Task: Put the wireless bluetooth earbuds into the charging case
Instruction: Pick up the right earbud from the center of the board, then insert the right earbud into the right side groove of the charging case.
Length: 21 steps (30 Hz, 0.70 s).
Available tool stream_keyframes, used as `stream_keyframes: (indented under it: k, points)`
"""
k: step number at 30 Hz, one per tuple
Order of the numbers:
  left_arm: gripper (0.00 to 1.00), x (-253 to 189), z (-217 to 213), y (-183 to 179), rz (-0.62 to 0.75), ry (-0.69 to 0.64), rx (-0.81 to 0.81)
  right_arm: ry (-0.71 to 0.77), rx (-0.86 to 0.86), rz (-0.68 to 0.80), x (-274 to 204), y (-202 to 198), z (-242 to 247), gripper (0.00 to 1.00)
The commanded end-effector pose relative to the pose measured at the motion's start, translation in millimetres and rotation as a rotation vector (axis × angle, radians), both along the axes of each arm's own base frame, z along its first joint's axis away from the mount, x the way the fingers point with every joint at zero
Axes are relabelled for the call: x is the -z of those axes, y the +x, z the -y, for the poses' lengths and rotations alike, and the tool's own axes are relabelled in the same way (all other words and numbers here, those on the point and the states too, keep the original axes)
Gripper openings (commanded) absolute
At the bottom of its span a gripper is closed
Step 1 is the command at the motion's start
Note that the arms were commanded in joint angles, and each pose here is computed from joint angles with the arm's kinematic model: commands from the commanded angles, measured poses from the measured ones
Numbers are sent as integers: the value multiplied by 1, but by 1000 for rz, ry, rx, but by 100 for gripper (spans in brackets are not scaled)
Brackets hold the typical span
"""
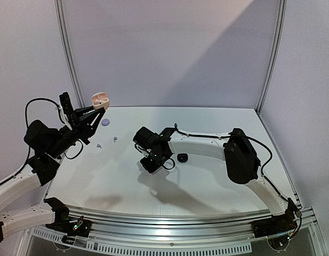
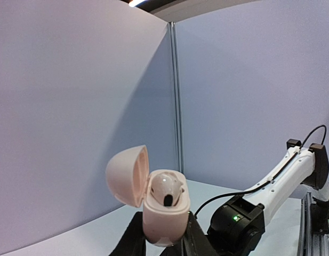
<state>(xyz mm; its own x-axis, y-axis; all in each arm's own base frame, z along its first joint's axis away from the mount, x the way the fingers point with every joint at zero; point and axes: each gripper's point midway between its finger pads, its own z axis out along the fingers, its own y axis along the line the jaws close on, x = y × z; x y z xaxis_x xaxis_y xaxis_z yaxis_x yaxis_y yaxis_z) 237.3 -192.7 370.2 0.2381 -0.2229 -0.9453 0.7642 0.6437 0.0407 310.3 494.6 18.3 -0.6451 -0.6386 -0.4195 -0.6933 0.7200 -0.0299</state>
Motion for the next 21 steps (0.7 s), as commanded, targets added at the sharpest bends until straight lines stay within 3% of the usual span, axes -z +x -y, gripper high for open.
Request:
stream_keyframes:
  k: [1, 12, 17, 21]
  points:
    - [0, 4, -2, 1, -10, 2, -5, -42, 5, -18, 10, -2, 8, 12]
    - [0, 5, -3, 1, -9, 5, -10, 83, -1, 55, -41, 9, -10, 0]
    - [0, 1, -3, 0, 4, 1, -11, 288, -32, 183, -137, 23, -28, 0]
    - [0, -9, -2, -4, 78, 16, -8, 572, -106, 347, -259, 19, -39, 0]
